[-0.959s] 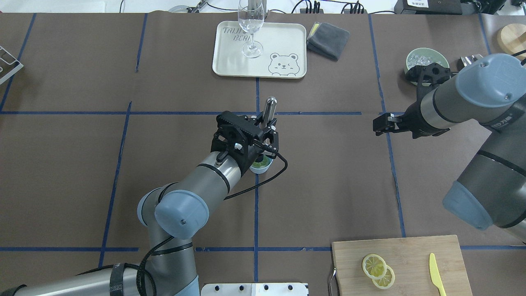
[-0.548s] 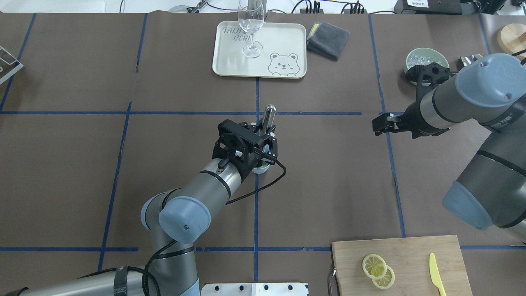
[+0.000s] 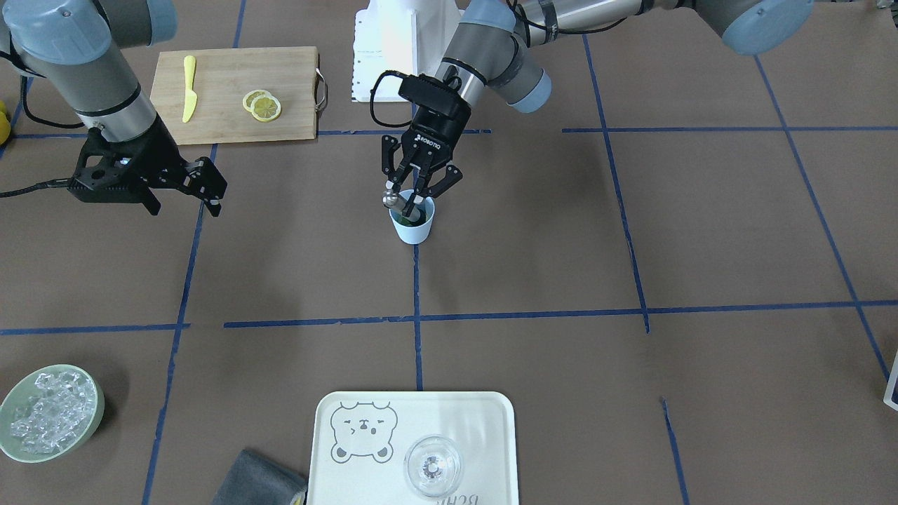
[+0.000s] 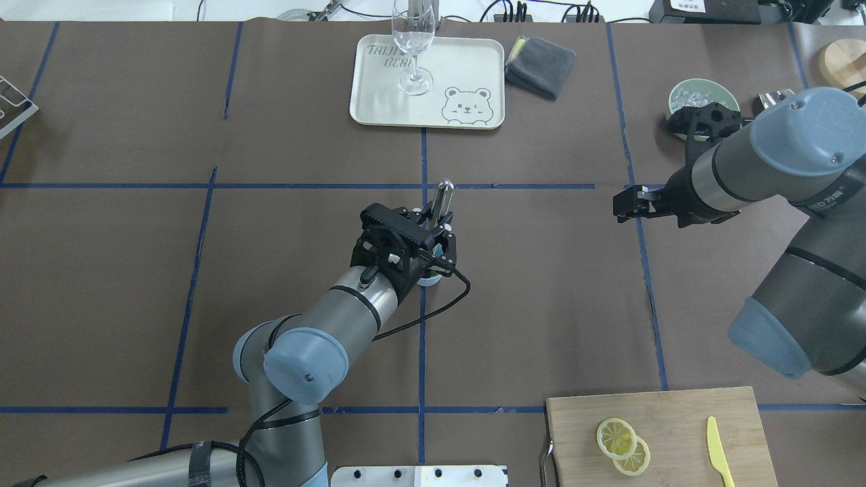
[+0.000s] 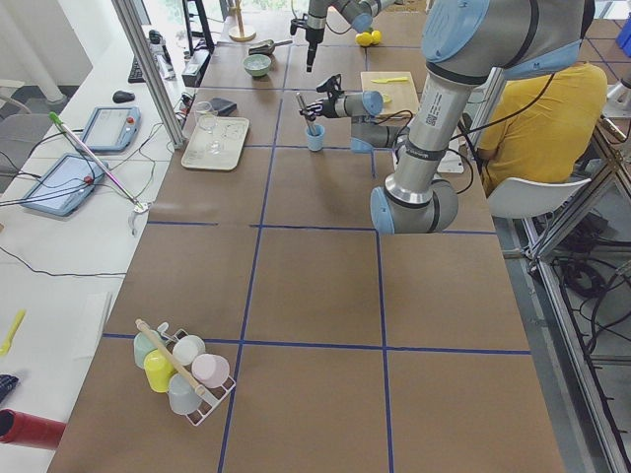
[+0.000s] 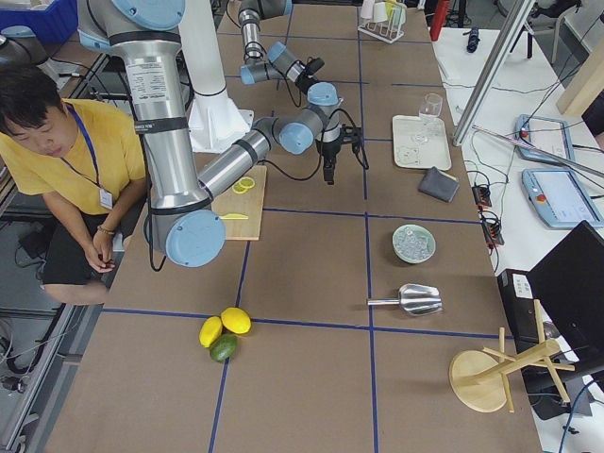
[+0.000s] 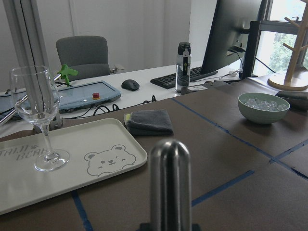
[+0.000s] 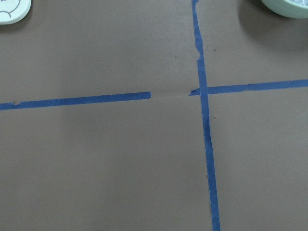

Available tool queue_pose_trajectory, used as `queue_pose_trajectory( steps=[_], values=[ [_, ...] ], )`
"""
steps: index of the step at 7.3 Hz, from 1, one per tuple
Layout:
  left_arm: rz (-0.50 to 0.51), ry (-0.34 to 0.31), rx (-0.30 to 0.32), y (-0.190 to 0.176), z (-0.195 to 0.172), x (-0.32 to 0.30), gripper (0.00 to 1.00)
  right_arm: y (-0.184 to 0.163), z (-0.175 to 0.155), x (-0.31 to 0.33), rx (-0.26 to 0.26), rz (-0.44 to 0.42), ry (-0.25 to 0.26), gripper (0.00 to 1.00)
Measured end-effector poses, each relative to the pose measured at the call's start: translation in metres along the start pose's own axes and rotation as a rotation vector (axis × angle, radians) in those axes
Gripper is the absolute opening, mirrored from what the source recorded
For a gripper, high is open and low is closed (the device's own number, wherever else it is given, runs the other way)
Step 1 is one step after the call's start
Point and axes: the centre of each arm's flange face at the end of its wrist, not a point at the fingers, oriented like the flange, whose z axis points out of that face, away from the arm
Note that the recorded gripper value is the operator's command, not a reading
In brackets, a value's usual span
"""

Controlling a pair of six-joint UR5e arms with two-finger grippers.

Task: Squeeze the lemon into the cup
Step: 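Press the muddler down into the cup onto the lemon slice with the left gripper, then lift the muddler out of the cup and move it back toward its spot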

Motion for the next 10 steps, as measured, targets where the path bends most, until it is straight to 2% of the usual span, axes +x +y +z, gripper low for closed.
queue_pose_trajectory(
  steps=[3,7,10],
  values=[
    [-0.007,0.011,0.011,-0.007,-0.004,0.004,0.00,0.002,-0.007,-0.003,-0.003,-0.002,-0.017,1.00],
    [0.072,0.051,0.118,-0.080,-0.032,-0.003,0.00,0.001,-0.013,0.000,0.001,0.000,-0.024,1.00],
    [0.055,0.105,0.120,-0.113,-0.039,-0.042,0.00,-0.002,-0.012,0.008,0.003,0.004,-0.013,1.00]
  ],
)
